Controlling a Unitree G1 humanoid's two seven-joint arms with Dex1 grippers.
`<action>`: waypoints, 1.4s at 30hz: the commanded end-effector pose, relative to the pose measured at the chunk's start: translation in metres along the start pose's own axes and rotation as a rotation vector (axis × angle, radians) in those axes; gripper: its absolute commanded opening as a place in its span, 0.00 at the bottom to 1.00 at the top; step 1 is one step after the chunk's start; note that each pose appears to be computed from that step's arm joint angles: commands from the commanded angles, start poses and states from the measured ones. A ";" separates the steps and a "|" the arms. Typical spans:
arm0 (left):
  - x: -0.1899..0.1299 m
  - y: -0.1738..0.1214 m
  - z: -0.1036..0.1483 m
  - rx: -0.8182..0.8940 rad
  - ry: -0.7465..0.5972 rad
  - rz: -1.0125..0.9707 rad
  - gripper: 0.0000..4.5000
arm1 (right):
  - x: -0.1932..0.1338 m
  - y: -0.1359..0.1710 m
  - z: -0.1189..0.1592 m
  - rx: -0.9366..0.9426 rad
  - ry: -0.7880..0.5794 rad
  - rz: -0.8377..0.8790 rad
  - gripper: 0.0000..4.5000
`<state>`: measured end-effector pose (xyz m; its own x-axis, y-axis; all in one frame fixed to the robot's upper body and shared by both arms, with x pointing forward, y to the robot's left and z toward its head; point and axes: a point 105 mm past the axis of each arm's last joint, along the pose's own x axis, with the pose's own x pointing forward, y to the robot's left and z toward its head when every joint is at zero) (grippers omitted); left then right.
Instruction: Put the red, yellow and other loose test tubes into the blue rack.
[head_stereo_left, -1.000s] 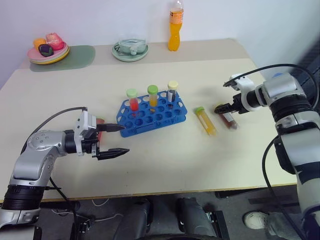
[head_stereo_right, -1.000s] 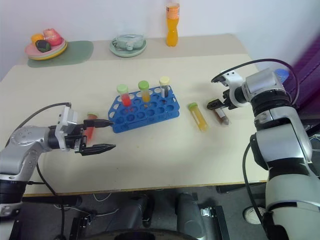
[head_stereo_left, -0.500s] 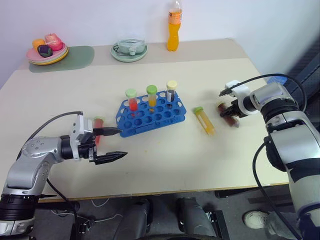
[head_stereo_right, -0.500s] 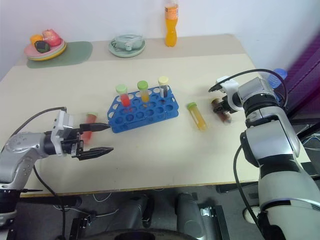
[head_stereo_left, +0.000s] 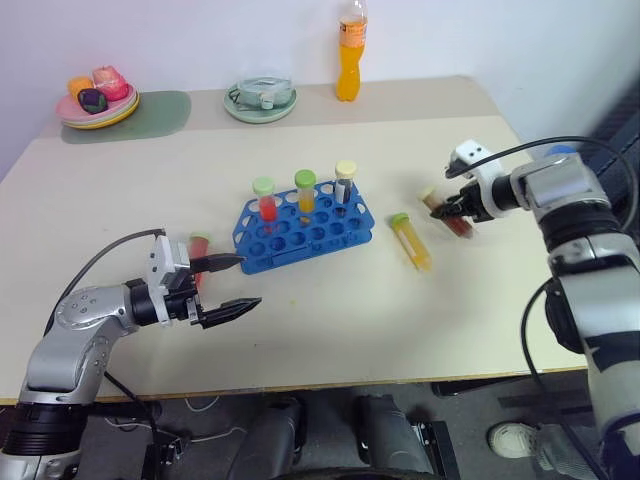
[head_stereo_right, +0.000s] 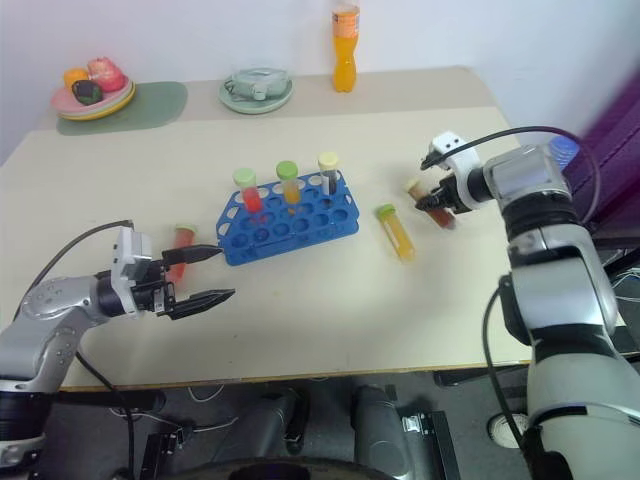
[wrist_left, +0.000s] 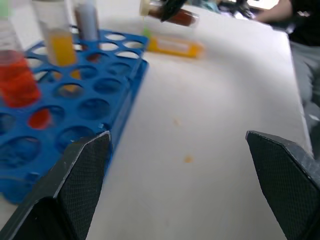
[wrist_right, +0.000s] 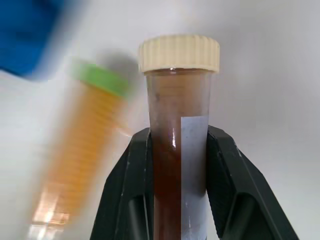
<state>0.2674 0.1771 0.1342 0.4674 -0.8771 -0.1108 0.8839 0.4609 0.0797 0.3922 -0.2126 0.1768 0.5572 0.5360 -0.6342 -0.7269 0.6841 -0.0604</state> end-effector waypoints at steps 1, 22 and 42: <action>0.003 0.000 0.003 0.043 -0.016 0.016 1.00 | -0.013 0.045 0.034 -0.098 -0.215 0.056 0.17; 0.003 0.013 0.000 0.004 -0.057 0.048 1.00 | 0.052 0.100 0.067 0.084 -1.074 -0.249 0.17; 0.000 0.009 -0.003 0.000 -0.060 0.076 1.00 | 0.094 0.117 0.042 0.101 -1.011 -0.213 0.17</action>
<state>0.2779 0.1800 0.1183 0.5287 -0.8449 -0.0811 0.8487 0.5279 0.0327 0.3784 -0.0731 0.1485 0.7938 0.5004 0.3456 -0.5317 0.8469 -0.0050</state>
